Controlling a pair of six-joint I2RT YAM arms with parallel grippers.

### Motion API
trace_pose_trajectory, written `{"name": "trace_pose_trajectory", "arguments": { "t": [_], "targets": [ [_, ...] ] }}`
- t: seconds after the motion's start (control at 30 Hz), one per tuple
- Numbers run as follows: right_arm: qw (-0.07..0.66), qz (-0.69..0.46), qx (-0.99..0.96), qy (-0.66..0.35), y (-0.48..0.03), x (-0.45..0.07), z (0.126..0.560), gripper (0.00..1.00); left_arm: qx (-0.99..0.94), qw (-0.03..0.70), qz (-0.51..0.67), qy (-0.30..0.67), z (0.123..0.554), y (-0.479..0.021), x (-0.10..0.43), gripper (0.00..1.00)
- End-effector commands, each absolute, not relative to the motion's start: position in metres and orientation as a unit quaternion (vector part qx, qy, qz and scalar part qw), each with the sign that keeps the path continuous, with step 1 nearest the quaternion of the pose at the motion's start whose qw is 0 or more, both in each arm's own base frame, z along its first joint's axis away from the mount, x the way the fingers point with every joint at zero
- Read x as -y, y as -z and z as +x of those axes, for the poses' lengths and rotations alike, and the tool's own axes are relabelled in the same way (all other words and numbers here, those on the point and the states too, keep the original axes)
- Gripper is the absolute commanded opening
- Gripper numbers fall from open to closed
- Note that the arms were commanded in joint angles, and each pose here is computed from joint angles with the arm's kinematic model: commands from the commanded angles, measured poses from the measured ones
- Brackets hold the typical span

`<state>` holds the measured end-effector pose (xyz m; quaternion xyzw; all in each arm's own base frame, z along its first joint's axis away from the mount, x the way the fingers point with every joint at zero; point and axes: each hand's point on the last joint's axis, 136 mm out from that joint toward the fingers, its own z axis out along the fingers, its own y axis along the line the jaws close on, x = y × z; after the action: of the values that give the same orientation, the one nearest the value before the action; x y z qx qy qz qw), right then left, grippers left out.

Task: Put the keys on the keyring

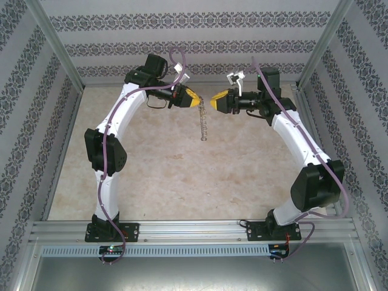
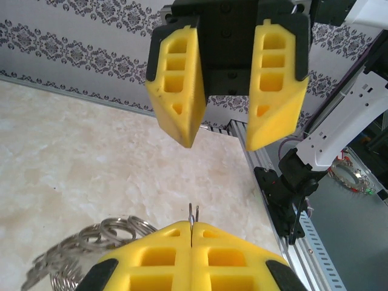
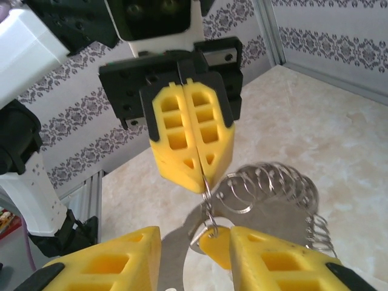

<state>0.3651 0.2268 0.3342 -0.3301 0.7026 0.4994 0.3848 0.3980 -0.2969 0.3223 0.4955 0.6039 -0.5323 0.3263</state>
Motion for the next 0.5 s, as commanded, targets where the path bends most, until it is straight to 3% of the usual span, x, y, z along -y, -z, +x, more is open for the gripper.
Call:
{"name": "trace_pose_trajectory", "arguments": {
  "t": [0.0,0.47],
  "targets": [
    [0.386,-0.341,-0.685,-0.516,-0.348,-0.237,0.364,0.34,-0.565,0.357,0.516,0.536,0.389,-0.355,0.299,0.0],
    [0.362,-0.35,-0.681,-0.531,-0.336,-0.263,0.369,0.31,-0.563,0.359,0.516,0.537,0.388,-0.358,0.299,0.0]
  ]
}}
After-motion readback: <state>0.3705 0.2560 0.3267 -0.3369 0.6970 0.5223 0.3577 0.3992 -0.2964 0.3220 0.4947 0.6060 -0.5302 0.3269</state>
